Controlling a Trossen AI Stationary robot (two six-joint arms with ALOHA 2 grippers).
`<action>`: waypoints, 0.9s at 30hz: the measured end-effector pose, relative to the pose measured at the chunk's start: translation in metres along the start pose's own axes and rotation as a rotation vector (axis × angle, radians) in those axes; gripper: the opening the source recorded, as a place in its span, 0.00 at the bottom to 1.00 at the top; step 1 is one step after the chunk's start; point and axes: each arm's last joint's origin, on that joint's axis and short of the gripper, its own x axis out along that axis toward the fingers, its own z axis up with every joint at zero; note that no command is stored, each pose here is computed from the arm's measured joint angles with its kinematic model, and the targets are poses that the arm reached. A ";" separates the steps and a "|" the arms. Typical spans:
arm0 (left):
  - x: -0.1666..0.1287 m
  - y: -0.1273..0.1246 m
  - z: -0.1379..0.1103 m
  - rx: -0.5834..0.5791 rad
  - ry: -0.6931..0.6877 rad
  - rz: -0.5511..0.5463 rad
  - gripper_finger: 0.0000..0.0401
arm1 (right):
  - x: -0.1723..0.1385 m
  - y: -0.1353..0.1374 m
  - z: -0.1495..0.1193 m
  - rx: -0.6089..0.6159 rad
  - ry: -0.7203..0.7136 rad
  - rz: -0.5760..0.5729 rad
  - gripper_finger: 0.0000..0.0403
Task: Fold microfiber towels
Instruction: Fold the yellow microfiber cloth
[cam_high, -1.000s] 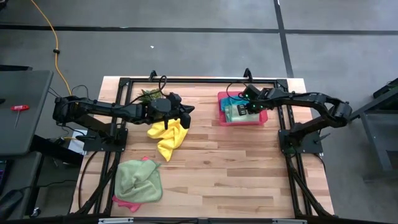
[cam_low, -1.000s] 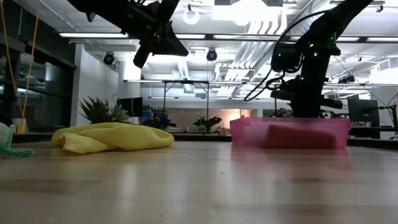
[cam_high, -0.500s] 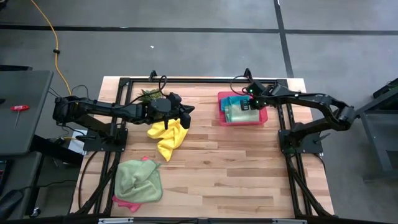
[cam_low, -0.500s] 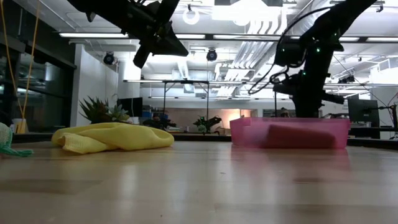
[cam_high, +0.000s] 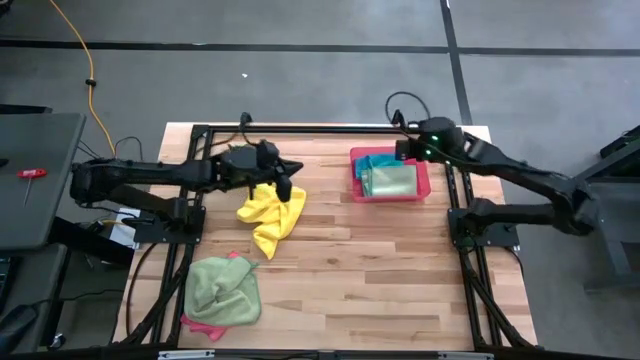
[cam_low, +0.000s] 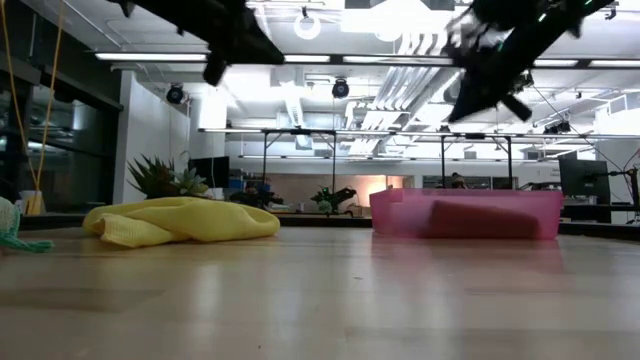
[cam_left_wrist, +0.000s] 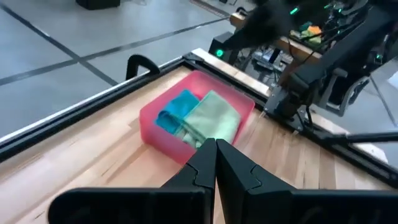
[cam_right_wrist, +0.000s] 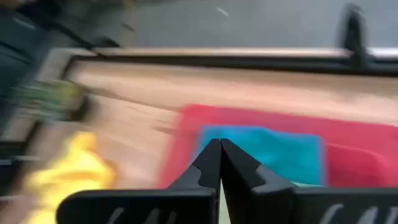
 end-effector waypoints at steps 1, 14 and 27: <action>-0.007 0.001 0.002 0.009 0.007 0.002 0.00 | -0.008 0.003 -0.002 0.004 -0.018 0.038 0.00; -0.056 -0.026 -0.050 0.154 0.559 -0.276 0.20 | -0.032 0.019 -0.027 -0.043 -0.022 0.100 0.00; -0.059 -0.097 -0.164 0.981 0.711 -0.308 0.46 | -0.013 0.023 -0.037 -0.071 0.061 0.043 0.00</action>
